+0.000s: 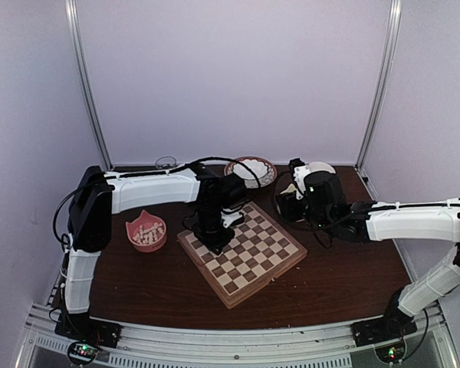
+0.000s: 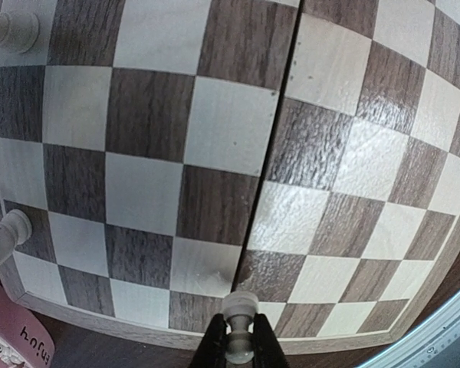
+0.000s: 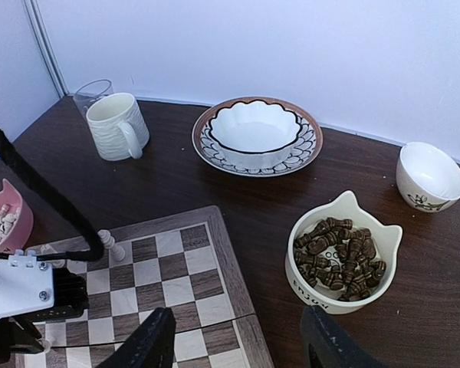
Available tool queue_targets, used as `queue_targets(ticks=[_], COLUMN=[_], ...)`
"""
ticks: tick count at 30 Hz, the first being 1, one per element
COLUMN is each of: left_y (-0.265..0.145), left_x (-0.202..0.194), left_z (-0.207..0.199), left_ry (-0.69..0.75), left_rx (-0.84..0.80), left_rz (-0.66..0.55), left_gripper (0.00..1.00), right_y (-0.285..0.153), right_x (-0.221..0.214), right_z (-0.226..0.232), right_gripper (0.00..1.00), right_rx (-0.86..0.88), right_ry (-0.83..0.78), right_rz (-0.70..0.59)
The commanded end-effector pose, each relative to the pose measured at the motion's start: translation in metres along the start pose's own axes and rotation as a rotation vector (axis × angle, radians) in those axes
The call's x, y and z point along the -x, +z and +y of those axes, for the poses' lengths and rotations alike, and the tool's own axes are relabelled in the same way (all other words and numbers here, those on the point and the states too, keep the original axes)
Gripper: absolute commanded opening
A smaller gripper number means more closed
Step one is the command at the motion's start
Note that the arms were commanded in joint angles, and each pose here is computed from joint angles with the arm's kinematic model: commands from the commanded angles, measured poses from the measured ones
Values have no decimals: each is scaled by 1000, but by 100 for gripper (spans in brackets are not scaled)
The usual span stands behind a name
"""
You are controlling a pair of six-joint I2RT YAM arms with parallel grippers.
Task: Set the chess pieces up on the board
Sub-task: Place the pawn on the chessboard, then pick up the pawn from the chessboard.
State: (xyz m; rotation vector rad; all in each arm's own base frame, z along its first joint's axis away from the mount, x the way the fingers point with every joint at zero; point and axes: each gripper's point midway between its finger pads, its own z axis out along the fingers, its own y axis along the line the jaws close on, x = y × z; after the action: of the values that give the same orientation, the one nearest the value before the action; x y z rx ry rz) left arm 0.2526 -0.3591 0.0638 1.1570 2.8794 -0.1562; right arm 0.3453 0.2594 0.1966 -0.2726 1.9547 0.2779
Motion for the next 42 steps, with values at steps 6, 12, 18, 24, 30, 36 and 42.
queue_targets(ticks=[6,12,18,24,30,36,42], left_y=[4,5,-8,-48,-87,-110,-132], left_x=[5,6,10,20,21,17,-5], left_z=[1,5,9,4,-5,35,110], left_ry=[9,11,2,-6,3,-118,-334], left_rx=[23,41,71,41,-30,10,103], left_rz=[7,5,-32,-191,-355,-485,-709], left_gripper=[10,28,39,44,52,52,52], right_y=[-8,-8,-10,-18,-22,-25,-18], right_x=[10,10,11,14,12,1,-35], right_z=[-3,-2,-1,8,27,77,121], right_gripper=[59,59,59,59,58,56,57], right_rx=[3,7,17,89,198,441,540], right_ry=[19,17,15,14,-18,-104,-224], right_rz=[-45,-45,-50,-74,-72,13,119])
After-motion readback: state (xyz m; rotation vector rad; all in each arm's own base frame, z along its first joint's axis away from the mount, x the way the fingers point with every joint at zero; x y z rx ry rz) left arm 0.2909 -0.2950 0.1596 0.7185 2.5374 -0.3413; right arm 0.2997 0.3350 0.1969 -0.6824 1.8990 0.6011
